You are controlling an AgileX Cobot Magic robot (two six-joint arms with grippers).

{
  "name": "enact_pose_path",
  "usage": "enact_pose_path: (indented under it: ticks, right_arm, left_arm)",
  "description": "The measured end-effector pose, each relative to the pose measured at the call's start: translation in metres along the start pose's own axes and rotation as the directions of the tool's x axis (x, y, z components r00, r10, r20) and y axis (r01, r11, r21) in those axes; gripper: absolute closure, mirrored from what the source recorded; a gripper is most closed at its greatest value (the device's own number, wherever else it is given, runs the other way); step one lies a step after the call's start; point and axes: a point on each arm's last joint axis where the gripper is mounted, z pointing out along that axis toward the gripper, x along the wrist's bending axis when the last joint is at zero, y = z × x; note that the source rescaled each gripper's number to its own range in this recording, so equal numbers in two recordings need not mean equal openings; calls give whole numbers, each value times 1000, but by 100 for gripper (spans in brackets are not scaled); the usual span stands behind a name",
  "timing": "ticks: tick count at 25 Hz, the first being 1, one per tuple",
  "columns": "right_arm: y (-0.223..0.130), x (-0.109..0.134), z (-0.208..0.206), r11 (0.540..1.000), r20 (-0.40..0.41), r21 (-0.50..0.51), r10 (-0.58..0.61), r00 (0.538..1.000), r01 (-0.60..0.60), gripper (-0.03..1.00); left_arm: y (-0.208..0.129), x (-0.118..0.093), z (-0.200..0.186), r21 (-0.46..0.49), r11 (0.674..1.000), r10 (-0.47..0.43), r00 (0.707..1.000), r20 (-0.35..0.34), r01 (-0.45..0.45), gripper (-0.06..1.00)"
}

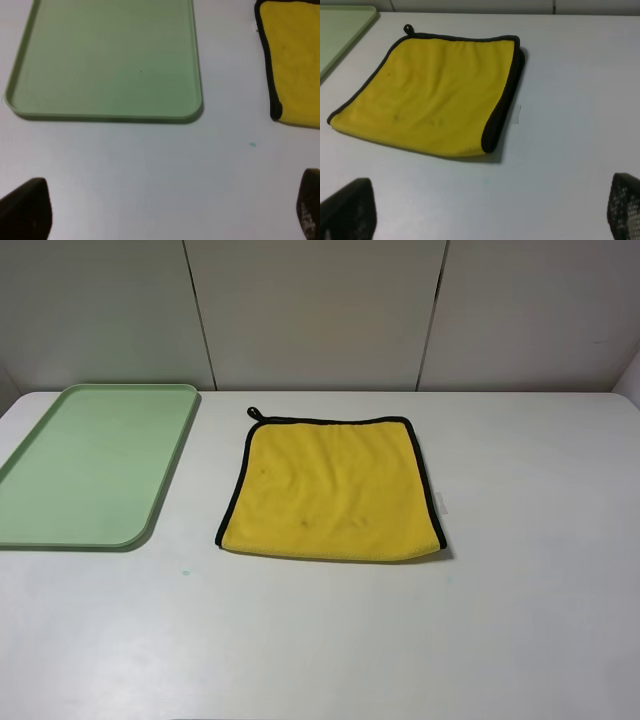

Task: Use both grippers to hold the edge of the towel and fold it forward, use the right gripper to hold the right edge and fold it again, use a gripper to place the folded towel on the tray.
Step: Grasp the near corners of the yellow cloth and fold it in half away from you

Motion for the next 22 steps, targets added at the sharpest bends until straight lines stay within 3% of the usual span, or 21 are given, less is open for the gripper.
enact_pose_path:
  ticks: [22]
  right_arm:
    - [0,0,0,1000,-1,0,0,1000,0,-3]
  left_arm:
    - [0,0,0,0,1000,0,1000,0,0,-4]
